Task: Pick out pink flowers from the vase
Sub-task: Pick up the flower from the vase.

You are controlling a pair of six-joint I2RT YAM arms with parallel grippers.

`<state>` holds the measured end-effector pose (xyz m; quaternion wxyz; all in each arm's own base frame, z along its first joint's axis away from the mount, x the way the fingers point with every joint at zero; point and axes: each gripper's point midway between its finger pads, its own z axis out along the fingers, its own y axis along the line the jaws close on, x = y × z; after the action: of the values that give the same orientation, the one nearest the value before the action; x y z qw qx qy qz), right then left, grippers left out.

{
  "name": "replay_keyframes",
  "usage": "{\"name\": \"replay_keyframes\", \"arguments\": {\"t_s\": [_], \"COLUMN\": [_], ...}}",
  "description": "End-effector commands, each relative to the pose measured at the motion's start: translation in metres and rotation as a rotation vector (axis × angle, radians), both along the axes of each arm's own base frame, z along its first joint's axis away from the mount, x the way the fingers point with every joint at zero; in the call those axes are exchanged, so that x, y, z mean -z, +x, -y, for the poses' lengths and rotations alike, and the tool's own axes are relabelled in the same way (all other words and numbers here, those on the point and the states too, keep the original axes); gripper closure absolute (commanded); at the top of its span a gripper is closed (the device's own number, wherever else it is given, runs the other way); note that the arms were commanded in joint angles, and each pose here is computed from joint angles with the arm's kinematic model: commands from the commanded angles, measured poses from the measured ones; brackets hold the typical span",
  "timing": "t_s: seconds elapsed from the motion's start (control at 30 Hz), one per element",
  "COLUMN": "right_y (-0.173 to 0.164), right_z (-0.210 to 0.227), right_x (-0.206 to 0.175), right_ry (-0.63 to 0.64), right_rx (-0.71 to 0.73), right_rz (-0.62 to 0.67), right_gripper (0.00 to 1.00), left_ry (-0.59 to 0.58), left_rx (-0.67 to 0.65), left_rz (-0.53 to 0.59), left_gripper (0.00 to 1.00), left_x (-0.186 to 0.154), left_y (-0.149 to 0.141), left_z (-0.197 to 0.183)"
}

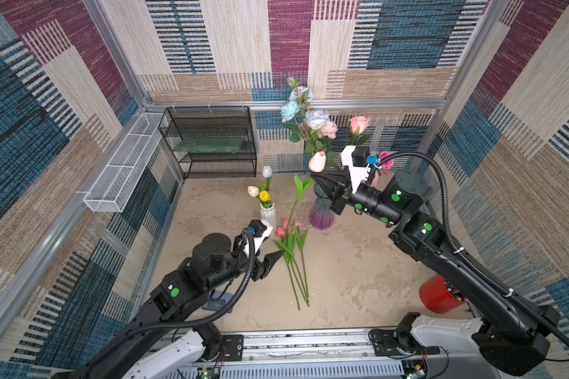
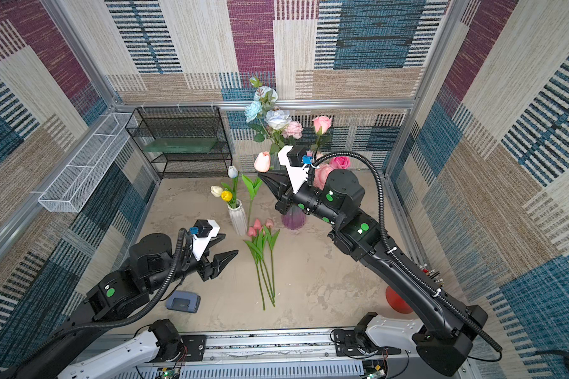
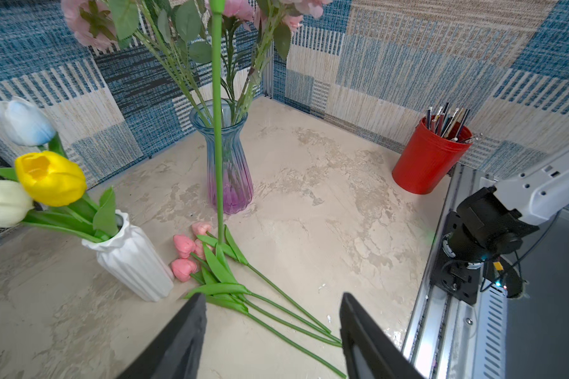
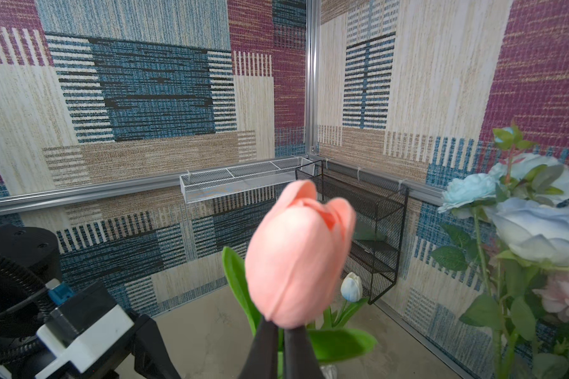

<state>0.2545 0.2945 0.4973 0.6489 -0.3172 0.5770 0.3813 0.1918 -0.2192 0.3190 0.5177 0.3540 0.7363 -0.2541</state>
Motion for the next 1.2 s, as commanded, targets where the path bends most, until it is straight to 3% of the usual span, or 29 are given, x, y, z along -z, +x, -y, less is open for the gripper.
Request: {"name": "replay_keyframes", "arguments": {"t_s": [0.0,0.17,0.3,0.47,0.6,0.77,0.87,0.93,1.17], "right_y": [-0.015,-0.029,-0.039,-0.045,-0.046,-0.044,-0.046,-0.049,-0.068], "right_z": [0.001,0.003,0.003,0.006,0.009,0.007,0.004,0.003,-0.007], "right_x": [-0.011,-0.010,-0.010,-0.009,-0.008,-0.005,-0.001,0.003,0.035], "right_ry": [0.068,0.087,0.091,0.098,0.107,0.100,0.082,0.067,0.017], "right_rx": [-0.037,-0.067,-0.091,-0.097,-0.088,-0.085,-0.096,-0.105,-0.172], "right_rz": [0.010,-0.007,-0.012,-0.018,-0.026,-0.037,-0.042,-0.044,-0.046], "right_gripper": [1.00,1.00,1.00,1.00,1.00,0.99,0.76,0.67,0.60], "left_ry": [-0.019,-0.004,0.004,-0.012,-0.014,-0.028,-0.057,-0.086,-0.238], "left_rx": [0.049,0.041,0.037,0.079,0.112,0.123,0.122,0.111,0.025], "left_rz": [0.053,0.038,0.056,0.061,0.051,0.044,0.018,-0.010,-0.155], "left_gripper": [0.34,0.35,0.42,0.77,1.00,1.00,1.00,1.00,1.00], "left_x": [-0.008,0.008,0.012,0.009,0.011,0.012,0.014,0.016,0.033], "left_y": [0.007,0.021,0.026,0.022,0.017,0.011,0.007,0.004,-0.002], "left_z": [0.016,0.028,0.031,0.037,0.040,0.038,0.036,0.034,0.023]}}
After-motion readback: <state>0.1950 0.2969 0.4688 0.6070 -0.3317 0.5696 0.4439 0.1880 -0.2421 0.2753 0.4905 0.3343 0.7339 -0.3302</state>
